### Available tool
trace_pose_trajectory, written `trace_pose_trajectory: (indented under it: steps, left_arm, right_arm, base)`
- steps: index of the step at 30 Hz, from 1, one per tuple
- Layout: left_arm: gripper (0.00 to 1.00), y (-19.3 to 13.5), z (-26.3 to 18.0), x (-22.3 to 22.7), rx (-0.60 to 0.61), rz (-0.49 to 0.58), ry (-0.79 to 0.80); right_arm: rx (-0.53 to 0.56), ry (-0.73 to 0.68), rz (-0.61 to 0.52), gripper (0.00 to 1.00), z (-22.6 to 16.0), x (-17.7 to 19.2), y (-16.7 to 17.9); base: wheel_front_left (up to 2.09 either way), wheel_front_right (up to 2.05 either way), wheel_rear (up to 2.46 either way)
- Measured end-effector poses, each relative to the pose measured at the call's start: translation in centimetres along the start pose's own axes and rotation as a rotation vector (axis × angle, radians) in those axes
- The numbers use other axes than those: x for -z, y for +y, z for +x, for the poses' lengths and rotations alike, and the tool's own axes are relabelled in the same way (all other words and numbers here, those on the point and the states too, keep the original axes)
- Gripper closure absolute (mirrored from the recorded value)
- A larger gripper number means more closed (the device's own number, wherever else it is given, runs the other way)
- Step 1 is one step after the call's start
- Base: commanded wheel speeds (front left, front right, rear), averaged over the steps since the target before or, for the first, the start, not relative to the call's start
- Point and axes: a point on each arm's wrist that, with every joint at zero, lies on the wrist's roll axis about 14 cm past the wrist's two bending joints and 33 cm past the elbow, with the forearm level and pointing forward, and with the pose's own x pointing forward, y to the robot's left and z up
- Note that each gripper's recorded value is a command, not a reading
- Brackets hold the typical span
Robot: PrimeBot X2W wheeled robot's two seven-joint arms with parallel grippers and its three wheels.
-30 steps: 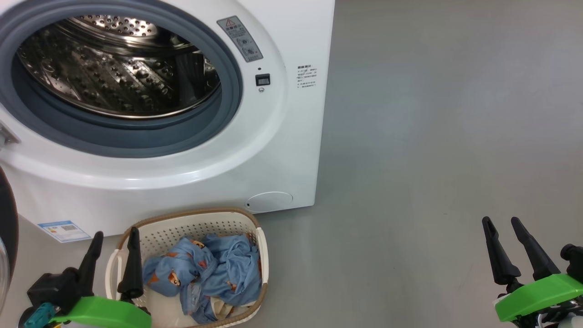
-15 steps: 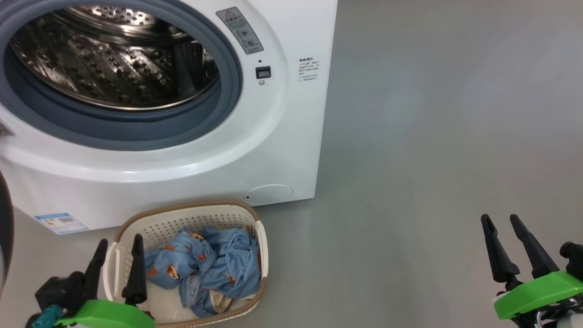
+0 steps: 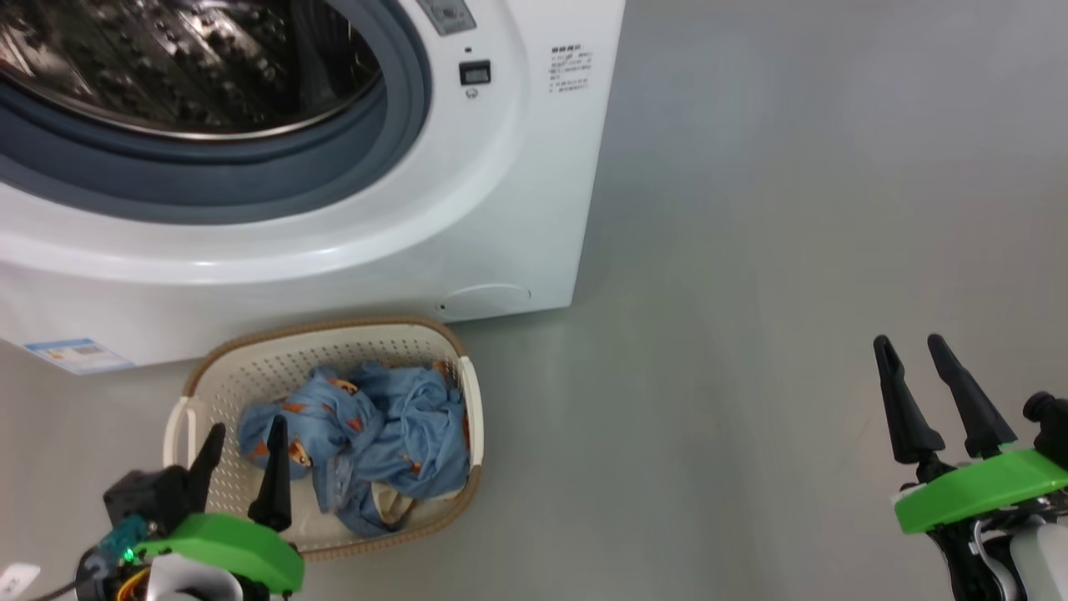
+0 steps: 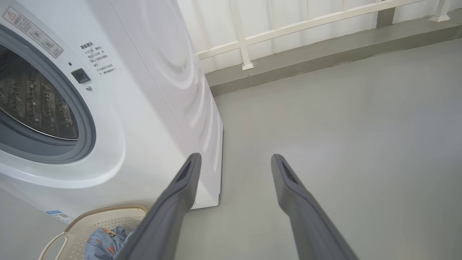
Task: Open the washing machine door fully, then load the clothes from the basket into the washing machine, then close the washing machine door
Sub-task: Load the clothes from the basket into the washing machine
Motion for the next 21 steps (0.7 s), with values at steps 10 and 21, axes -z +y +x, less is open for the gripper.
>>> trace_pose_trajectory:
  steps: [10, 21]
  left_arm:
    - [0.0, 0.7, 3.9, 3.4, 0.002, 0.008, 0.11]
    - [0.0, 2.5, 8.0, 8.0, -0.011, 0.021, 0.237]
  right_arm:
    - [-0.013, 0.032, 0.001, 0.0, 3.3, 1.7, 0.5]
    - [-0.013, 0.088, 0.008, 0.0, 6.7, 4.8, 0.3]
  base:
    - [0.0, 0.0, 0.0]
    - [0.0, 0.0, 0.0]
